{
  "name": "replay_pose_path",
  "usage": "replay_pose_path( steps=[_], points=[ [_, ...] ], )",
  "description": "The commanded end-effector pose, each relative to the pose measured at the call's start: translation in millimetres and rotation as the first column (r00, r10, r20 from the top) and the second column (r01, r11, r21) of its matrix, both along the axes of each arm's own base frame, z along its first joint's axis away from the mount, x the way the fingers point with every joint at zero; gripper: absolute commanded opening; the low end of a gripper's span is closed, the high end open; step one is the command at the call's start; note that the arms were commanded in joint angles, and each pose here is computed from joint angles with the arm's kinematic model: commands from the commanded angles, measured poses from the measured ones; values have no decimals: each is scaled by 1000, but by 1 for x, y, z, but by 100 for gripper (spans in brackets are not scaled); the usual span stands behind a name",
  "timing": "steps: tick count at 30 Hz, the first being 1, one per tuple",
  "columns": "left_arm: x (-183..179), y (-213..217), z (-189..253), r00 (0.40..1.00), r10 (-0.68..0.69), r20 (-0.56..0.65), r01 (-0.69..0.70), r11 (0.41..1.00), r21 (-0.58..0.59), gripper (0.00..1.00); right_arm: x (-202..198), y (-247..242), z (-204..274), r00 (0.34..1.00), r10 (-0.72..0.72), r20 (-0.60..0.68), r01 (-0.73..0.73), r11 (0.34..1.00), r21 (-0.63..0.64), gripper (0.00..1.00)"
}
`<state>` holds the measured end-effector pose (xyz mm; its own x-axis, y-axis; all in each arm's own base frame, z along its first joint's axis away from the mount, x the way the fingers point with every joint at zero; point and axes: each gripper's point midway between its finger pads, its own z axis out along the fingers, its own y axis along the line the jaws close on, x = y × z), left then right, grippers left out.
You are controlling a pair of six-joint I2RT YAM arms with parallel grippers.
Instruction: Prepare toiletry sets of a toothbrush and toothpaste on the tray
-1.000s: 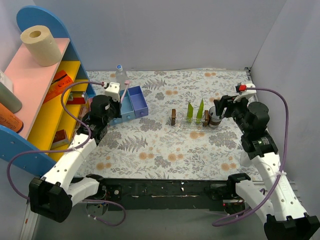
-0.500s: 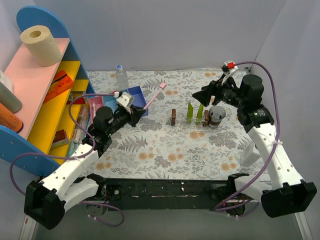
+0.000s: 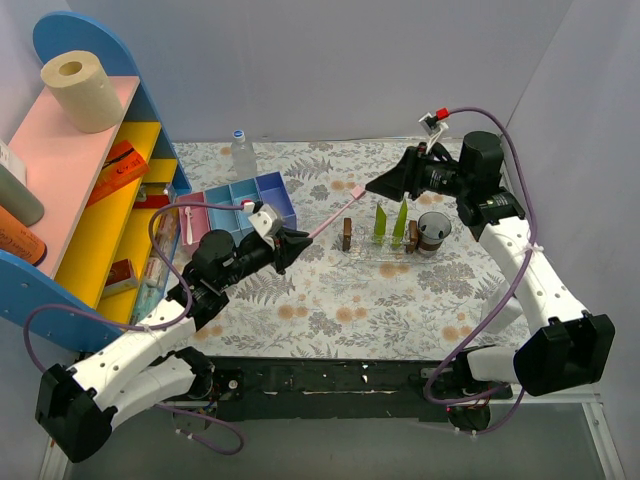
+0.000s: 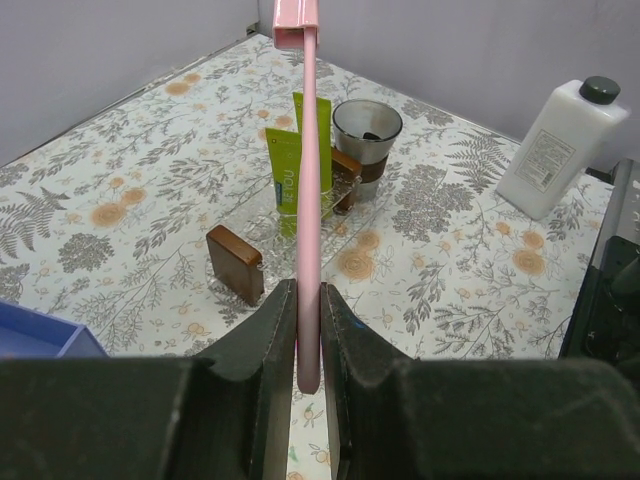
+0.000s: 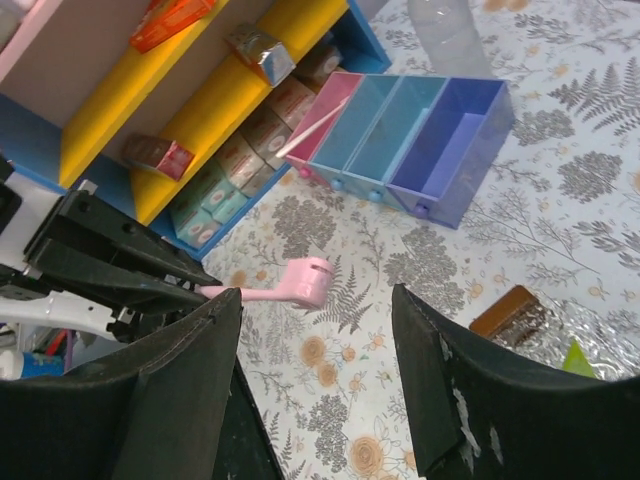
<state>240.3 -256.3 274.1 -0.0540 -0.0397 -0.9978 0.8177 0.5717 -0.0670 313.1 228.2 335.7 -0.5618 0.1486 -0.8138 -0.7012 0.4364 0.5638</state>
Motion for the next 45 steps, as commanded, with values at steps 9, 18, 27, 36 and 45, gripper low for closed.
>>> replay_pose_path(
  steps=[9,18,27,36,45],
  points=[
    [-35,-31,5,956,-266,-121,261,964,-55,0,-35,6,21,929,239,282,-216,970,-109,73],
    [-48,-19,16,872,-455,-183,433,889,-149,0,-59,2,6,911,315,266,-286,947,-144,73],
    [-59,-16,18,816,-540,-207,510,840,-183,0,-83,5,5,878,415,238,-403,910,-100,74],
    [-57,-11,25,815,-545,-195,507,835,-214,0,-97,2,-1,875,433,217,-421,901,-100,73],
    [-55,-11,22,816,-542,-201,504,837,-212,0,-100,2,4,873,427,236,-422,904,-76,67]
  ],
)
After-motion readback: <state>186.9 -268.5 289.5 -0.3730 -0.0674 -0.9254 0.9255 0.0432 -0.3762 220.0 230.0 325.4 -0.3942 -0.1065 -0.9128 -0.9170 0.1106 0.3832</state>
